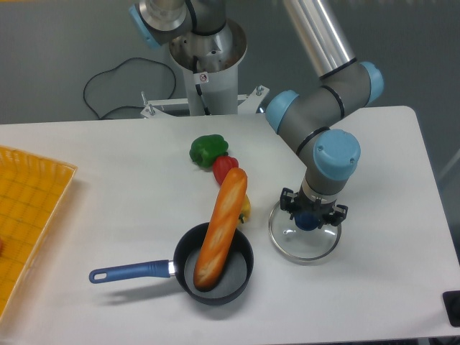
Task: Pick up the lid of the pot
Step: 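Lift the glass lid up by its knob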
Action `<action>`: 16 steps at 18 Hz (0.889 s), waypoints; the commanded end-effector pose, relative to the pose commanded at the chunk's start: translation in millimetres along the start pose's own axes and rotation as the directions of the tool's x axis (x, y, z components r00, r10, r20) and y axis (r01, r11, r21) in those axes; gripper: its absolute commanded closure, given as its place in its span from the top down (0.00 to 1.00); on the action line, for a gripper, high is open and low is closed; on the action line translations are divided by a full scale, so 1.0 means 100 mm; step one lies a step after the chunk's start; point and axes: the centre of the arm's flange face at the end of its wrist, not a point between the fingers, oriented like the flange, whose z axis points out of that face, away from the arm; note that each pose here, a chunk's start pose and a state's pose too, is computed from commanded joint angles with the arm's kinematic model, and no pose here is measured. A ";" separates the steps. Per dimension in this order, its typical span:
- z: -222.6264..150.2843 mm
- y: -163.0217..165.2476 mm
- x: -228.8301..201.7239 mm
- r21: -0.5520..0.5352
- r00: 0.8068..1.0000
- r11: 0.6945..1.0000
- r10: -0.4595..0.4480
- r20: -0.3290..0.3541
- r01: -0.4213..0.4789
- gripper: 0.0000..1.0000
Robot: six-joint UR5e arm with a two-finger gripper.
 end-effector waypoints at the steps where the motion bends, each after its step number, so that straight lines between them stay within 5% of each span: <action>1: -0.05 0.00 0.01 0.005 1.000 1.000 0.000 0.004 0.000 0.48; 16: -0.65 0.09 -0.02 -0.011 0.999 0.999 0.052 -0.005 -0.052 0.48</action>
